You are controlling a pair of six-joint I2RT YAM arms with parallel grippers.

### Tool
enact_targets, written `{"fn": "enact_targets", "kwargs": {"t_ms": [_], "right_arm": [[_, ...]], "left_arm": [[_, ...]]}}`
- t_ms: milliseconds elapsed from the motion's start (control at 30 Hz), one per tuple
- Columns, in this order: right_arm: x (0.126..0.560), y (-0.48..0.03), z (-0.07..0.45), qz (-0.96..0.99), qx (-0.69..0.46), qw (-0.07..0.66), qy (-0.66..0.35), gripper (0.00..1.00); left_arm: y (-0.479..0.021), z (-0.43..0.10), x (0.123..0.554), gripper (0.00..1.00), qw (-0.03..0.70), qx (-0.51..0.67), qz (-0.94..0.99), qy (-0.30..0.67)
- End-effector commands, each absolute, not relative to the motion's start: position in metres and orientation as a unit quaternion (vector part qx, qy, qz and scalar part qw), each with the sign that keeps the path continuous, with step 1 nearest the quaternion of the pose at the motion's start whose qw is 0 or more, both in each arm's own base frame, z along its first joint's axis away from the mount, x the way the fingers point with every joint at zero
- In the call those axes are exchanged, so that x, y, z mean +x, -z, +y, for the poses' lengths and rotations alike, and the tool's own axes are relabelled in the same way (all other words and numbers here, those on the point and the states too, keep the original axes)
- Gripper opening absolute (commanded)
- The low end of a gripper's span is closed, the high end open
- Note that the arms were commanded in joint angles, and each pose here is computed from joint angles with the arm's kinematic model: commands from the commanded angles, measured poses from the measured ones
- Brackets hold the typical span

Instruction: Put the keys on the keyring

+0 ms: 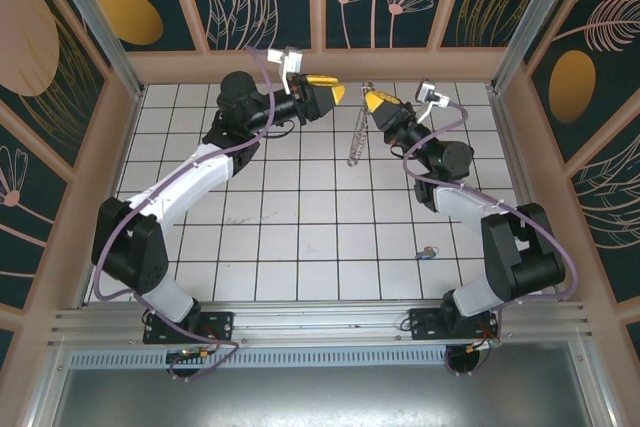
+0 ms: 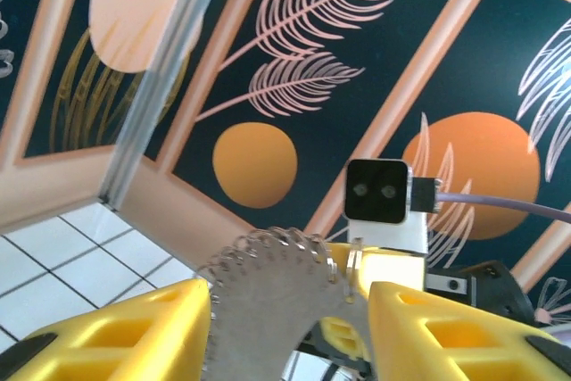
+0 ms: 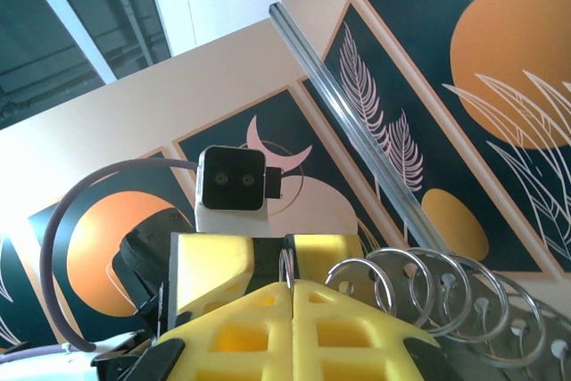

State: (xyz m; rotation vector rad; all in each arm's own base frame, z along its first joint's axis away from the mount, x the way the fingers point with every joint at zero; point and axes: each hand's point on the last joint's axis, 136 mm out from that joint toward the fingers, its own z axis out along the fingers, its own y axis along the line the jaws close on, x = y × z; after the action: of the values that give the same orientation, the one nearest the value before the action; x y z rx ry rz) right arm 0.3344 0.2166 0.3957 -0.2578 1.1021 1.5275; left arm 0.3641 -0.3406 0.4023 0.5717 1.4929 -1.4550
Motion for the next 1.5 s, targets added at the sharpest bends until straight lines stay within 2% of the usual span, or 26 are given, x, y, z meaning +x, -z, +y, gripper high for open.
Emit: {"fn": "enact_targets", "kwargs": {"t_ms": [0,333,833,1167,1467], "right_arm": [[0.324,-0.414,0.213,0.433,-0.119,0.598,-0.664,0.0],[0.336,-0.403,0.222,0.446,-0.114,0.578,-0.674,0.0],[0.339,-0.395,0.231,0.455,-0.113,0.564,-0.68,0.0],[0.341,-0.391,0.236,0.459,-0.111,0.558,-0.683,0.0],[0.343,-0.389,0.24,0.461,-0.111,0.552,-0.686,0.0]], "left_arm": [[-0.41,-0.343,0.353,0.46,0.458,0.252,0.583,0.621],[-0.399,-0.348,0.358,0.39,0.436,0.249,0.587,0.635],[-0.373,-0.351,0.369,0.38,0.428,0.233,0.614,0.621],[-0.362,-0.356,0.371,0.3,0.411,0.231,0.616,0.631],[-0.353,-0.357,0.373,0.29,0.405,0.227,0.62,0.632]]}}
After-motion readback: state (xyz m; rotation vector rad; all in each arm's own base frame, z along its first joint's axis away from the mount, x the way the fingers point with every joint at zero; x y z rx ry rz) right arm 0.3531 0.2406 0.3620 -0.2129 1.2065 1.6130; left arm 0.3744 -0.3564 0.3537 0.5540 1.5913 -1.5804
